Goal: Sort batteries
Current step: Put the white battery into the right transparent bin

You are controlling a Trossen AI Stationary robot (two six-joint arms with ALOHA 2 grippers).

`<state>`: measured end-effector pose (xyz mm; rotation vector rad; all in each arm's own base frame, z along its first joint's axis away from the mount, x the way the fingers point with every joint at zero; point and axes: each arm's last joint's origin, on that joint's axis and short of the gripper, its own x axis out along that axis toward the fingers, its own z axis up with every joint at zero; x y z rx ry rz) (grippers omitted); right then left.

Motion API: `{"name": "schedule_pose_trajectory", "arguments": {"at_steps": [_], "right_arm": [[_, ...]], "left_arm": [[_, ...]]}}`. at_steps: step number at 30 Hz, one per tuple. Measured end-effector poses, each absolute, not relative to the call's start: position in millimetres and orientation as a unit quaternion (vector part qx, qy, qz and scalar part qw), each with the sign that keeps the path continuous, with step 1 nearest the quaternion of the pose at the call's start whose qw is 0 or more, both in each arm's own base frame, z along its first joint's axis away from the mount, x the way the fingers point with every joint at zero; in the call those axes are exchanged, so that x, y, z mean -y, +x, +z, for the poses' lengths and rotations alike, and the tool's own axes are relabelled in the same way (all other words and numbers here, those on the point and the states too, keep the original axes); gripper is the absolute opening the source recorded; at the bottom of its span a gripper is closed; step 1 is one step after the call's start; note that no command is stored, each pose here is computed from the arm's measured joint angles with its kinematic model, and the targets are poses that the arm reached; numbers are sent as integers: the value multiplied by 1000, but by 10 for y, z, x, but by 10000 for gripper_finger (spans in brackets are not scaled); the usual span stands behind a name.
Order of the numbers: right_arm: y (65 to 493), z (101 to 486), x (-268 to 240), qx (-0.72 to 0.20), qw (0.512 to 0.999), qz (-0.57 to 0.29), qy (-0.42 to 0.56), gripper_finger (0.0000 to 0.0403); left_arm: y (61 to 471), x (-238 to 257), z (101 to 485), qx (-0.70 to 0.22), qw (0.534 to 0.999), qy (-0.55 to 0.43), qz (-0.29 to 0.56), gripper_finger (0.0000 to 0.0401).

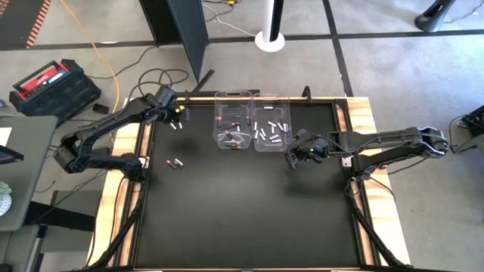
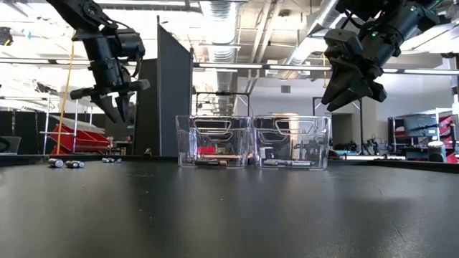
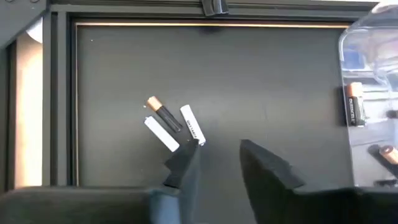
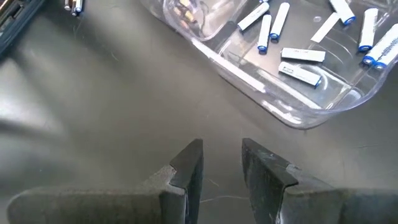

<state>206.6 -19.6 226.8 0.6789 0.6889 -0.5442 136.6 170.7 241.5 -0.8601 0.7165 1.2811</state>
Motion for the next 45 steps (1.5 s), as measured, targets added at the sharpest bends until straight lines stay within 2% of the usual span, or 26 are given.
{"name": "schedule_pose_trajectory", "arguments": {"at_steps": [5,9,15,20,32,45], "right_arm": [[2067,2267,168,-330,851,-253,320,127],[2068,2266,157,-331,852,-251,320,127],[2067,2266,161,-331,851,-252,320,127],[2066,2265,164,-331,851,-253,320,127],[2066,2264,161,-332,851,-252,320,127],[2053,2254,162,-339,848,-255,318,127]], "left_arm": [[1332,-1741,2360,-308,655,-368,584,173],[1351,-1777,2356,-272,658,-376,593,197],[1422,-1886,2378,-222,671,-364,606,187],[1486,-2038,2124,-262,645,-379,610,174],[1651,-2299,1613,-319,589,-418,614,173],[1569,-2371,1545,-317,561,-422,638,173]]}}
